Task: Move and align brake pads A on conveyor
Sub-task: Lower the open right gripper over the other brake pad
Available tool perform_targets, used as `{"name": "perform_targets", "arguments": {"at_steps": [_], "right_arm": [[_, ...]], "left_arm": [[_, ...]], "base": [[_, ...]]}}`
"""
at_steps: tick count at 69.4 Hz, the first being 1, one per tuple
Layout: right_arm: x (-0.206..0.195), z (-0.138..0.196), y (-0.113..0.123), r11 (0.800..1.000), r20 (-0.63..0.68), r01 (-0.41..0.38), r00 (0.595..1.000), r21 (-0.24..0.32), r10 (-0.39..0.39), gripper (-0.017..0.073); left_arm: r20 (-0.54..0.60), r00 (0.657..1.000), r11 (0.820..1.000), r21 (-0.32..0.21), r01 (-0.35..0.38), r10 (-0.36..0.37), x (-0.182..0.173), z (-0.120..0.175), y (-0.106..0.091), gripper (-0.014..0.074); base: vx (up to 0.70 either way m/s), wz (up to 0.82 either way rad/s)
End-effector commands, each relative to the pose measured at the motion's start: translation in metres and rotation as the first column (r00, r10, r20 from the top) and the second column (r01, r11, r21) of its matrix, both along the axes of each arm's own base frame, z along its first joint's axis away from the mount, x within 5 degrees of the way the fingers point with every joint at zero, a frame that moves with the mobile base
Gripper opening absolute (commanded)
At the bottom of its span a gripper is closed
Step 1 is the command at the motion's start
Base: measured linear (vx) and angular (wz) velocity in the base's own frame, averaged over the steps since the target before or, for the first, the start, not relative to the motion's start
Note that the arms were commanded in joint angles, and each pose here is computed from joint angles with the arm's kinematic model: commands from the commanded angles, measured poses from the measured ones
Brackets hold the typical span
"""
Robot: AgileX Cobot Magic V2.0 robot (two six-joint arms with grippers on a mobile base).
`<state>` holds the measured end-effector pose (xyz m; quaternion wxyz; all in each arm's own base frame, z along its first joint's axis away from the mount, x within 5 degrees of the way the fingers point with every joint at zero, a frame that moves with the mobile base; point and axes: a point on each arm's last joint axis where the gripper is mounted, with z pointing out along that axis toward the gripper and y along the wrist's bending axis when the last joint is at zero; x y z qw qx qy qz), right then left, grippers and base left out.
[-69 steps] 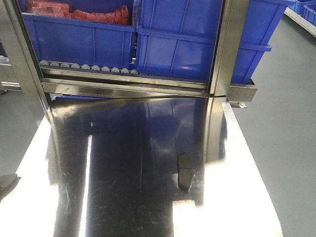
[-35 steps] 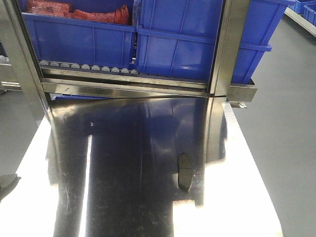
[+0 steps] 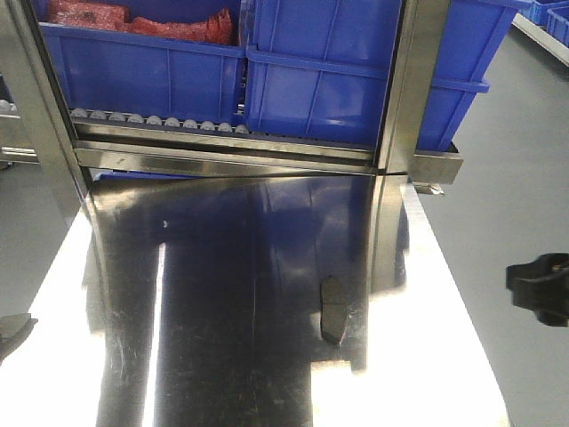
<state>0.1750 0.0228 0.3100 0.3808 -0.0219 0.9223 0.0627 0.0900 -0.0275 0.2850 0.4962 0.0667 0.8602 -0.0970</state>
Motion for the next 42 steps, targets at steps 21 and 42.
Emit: {"name": "perform_targets", "arguments": {"at_steps": [21, 42], "right_arm": [[0.062, -0.006, 0.025, 0.993, -0.219, -0.097, 0.970, 0.067, 0.110, 0.0450], [0.105, -0.017, 0.104, 0.968, -0.286, -0.243, 0.924, 0.068, 0.252, 0.0450]], "left_arm": [[0.108, 0.994, 0.999, -0.044, 0.027, -0.022, 0.004, 0.017, -0.004, -0.0006], [0.108, 0.994, 0.999, -0.044, 0.027, -0.022, 0.004, 0.017, -0.004, -0.0006]], "base": [[0.00, 0.00], [0.00, 0.00]]}}
